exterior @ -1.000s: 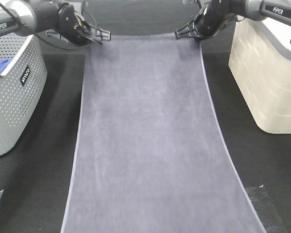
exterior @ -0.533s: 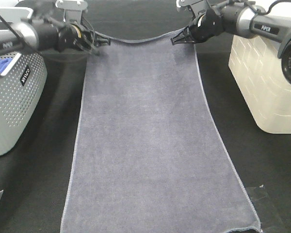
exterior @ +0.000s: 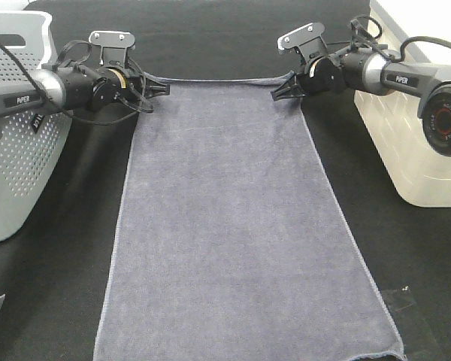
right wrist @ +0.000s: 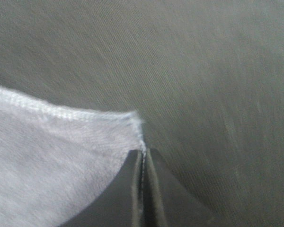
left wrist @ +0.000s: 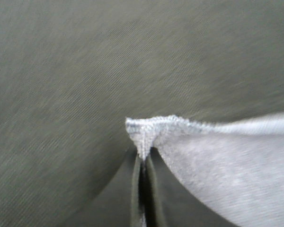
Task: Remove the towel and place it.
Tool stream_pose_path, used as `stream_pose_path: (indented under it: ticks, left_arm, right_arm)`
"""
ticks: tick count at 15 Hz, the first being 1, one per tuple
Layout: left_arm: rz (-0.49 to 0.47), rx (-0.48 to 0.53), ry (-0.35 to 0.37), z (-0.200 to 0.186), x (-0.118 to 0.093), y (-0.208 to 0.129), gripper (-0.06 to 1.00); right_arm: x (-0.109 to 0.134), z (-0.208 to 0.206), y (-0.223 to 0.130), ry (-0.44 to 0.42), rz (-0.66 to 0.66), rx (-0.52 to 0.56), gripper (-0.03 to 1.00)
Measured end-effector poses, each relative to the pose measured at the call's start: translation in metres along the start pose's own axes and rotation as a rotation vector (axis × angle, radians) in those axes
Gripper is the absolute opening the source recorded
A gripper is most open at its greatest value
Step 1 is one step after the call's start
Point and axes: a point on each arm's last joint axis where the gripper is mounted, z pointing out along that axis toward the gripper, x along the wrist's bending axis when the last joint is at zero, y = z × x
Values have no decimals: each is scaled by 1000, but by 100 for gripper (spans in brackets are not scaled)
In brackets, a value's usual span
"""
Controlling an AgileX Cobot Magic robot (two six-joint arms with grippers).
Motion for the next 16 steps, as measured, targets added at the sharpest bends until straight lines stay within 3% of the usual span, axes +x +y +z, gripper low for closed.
stream_pose_path:
  ticks: [1, 3, 6, 7, 11, 12, 16]
  left_arm:
    - [-1, 0, 0, 0, 0, 0, 2]
    - [-18, 0, 0, 0, 0, 0, 15]
    - [-35, 0, 0, 0, 0, 0, 46]
    - [-44, 0, 0, 0, 0, 0, 52]
    - [-135, -24, -1, -9, -1, 21, 54]
    - [-135, -24, -1, -9, -1, 21, 54]
    - [-108, -91, -23, -35, -18, 73, 54]
  right_arm:
    - [0, 0, 0, 0, 0, -2, 3]
    - [1, 0, 0, 1, 11, -2, 15]
    - [1, 0, 0, 1, 53, -2, 46]
    - [1, 0, 0, 1, 77, 1, 60]
    - [-5, -11, 10, 5, 166, 39, 66]
    - [-5, -11, 10, 5, 166, 39, 66]
    - [-16, -41, 47, 5, 220, -1, 66]
